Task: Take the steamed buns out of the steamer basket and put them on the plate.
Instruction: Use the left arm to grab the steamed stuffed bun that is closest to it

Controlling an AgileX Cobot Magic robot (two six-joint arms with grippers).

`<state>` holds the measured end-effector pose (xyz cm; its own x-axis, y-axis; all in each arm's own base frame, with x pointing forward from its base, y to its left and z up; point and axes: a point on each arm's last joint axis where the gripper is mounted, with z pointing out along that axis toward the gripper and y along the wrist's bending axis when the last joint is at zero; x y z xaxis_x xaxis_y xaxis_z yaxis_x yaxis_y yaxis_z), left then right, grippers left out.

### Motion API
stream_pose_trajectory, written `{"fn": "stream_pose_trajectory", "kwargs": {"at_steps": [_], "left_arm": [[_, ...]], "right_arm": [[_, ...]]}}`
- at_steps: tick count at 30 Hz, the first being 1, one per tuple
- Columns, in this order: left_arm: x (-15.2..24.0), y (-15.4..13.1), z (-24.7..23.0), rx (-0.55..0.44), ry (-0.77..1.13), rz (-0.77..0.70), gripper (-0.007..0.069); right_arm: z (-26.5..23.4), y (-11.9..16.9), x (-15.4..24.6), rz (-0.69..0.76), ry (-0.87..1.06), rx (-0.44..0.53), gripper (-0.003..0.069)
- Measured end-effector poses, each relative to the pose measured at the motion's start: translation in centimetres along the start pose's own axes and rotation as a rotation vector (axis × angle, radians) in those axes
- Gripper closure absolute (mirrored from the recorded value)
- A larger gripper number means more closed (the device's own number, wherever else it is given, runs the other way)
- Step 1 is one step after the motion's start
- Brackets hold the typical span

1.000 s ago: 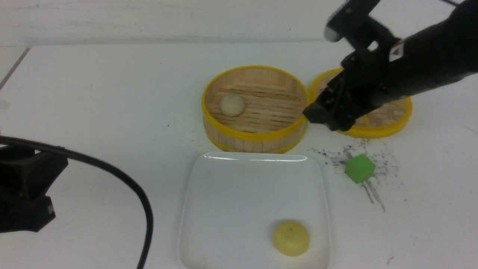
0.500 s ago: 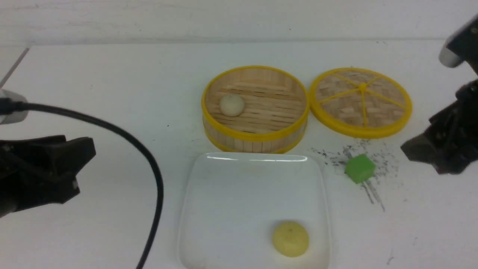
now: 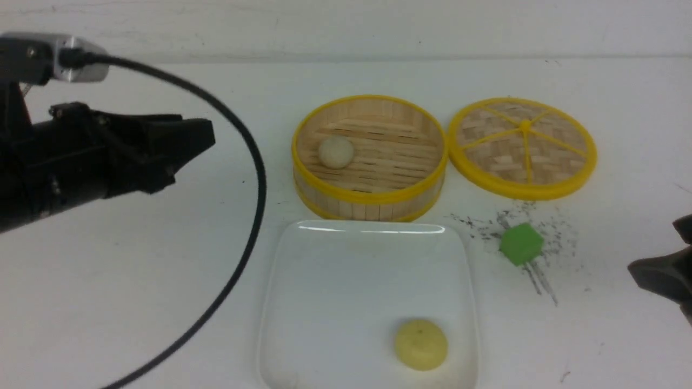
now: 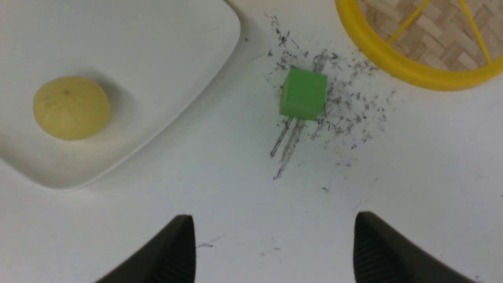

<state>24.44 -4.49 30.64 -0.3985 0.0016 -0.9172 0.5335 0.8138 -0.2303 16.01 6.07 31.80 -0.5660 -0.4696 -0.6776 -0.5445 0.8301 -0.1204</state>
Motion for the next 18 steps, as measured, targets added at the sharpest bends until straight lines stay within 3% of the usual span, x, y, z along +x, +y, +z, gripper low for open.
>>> {"fn": "stream_pose_trajectory", "kwargs": {"at_steps": [9, 18], "left_arm": [[-2.3, 3.0, 4.1, 0.079, 0.285, 0.044, 0.027], [-5.3, 4.9, 7.6, 0.229, 0.357, 0.089, 0.027]], "right_arm": [[0.0, 0.0, 0.1, 0.002, 0.008, -0.003, 0.0134], [0.0, 0.1, 0.1, 0.006, 0.006, -0.007, 0.0159]]}}
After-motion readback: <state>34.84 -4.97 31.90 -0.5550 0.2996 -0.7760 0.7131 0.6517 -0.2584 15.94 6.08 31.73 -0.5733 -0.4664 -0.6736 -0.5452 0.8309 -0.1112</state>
